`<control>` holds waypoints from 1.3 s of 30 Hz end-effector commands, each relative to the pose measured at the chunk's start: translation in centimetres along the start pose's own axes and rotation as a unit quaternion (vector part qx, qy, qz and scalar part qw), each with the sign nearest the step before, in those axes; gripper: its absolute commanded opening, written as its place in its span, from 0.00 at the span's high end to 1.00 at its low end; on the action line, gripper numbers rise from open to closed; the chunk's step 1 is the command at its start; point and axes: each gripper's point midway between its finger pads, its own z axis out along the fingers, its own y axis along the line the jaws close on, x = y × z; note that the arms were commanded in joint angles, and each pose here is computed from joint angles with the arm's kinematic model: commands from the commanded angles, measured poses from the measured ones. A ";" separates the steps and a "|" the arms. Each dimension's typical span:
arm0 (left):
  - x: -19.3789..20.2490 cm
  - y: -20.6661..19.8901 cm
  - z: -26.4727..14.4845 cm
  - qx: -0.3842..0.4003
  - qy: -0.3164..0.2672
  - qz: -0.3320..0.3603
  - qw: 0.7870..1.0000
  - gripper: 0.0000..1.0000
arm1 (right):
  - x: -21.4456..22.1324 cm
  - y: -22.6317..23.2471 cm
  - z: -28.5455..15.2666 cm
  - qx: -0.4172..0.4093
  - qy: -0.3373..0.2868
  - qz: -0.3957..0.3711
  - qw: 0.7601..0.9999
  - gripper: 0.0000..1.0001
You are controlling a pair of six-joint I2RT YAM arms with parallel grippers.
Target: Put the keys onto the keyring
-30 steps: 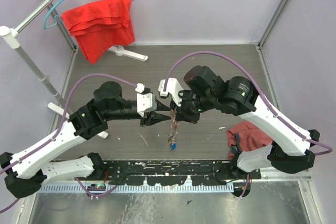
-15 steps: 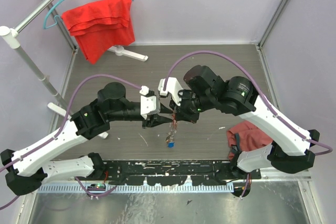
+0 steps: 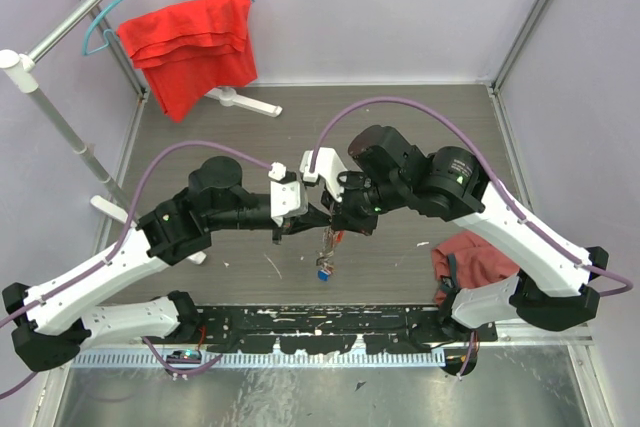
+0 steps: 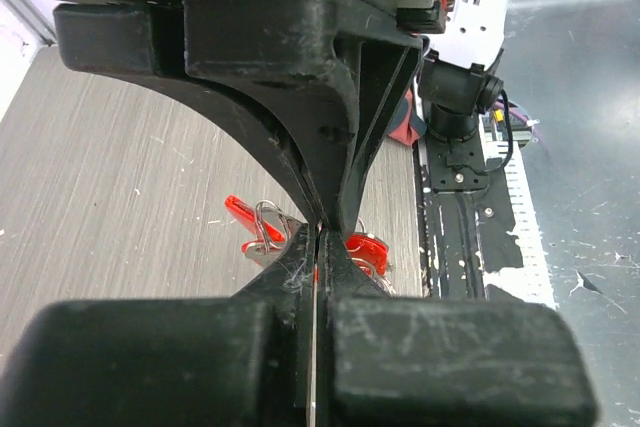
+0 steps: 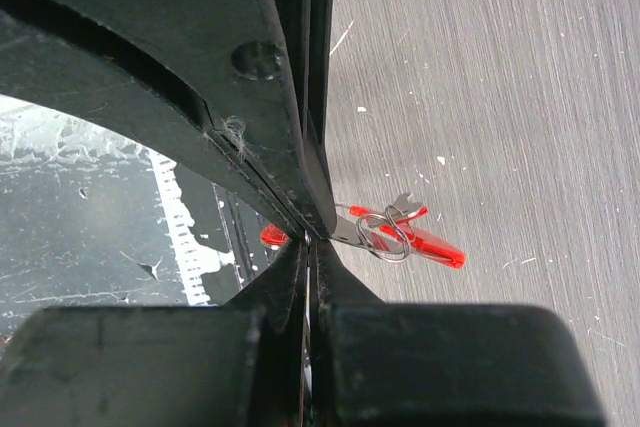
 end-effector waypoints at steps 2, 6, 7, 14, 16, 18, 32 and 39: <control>-1.7 0.0 0.0 0.001 -0.026 0.013 1.000 1.00 | -2.7 0.0 -1.2 0.009 -0.066 -0.012 0.998 0.99; -1.8 0.6 -0.5 -0.029 -0.045 0.016 0.998 1.00 | -4.0 -0.2 -2.6 0.027 -0.110 -0.012 0.994 0.74; -2.0 0.9 -0.7 -0.042 -0.055 0.016 0.997 1.00 | -4.3 -0.4 -3.2 0.037 -0.124 -0.011 0.992 0.70; -3.5 2.1 -2.6 -0.111 -0.131 -0.001 0.985 1.00 | -6.3 -2.5 -7.1 0.130 -0.240 0.017 0.962 0.58; -3.9 2.3 -3.0 -0.124 -0.155 -0.010 0.980 1.00 | -6.6 -3.1 -7.7 0.149 -0.266 0.033 0.952 0.57; -4.4 2.6 -3.4 -0.138 -0.181 -0.018 0.974 1.00 | -6.9 -3.7 -7.9 0.165 -0.290 0.055 0.941 0.57; -3.7 5.8 -6.7 -0.244 -0.234 -0.082 0.938 1.00 | -1.3 -12.8 -5.8 0.246 -0.274 0.277 0.887 0.58; -3.4 5.7 -7.8 -0.253 -0.256 -0.088 0.929 1.00 | -1.1 -14.7 -6.0 0.205 -0.319 0.312 0.871 0.50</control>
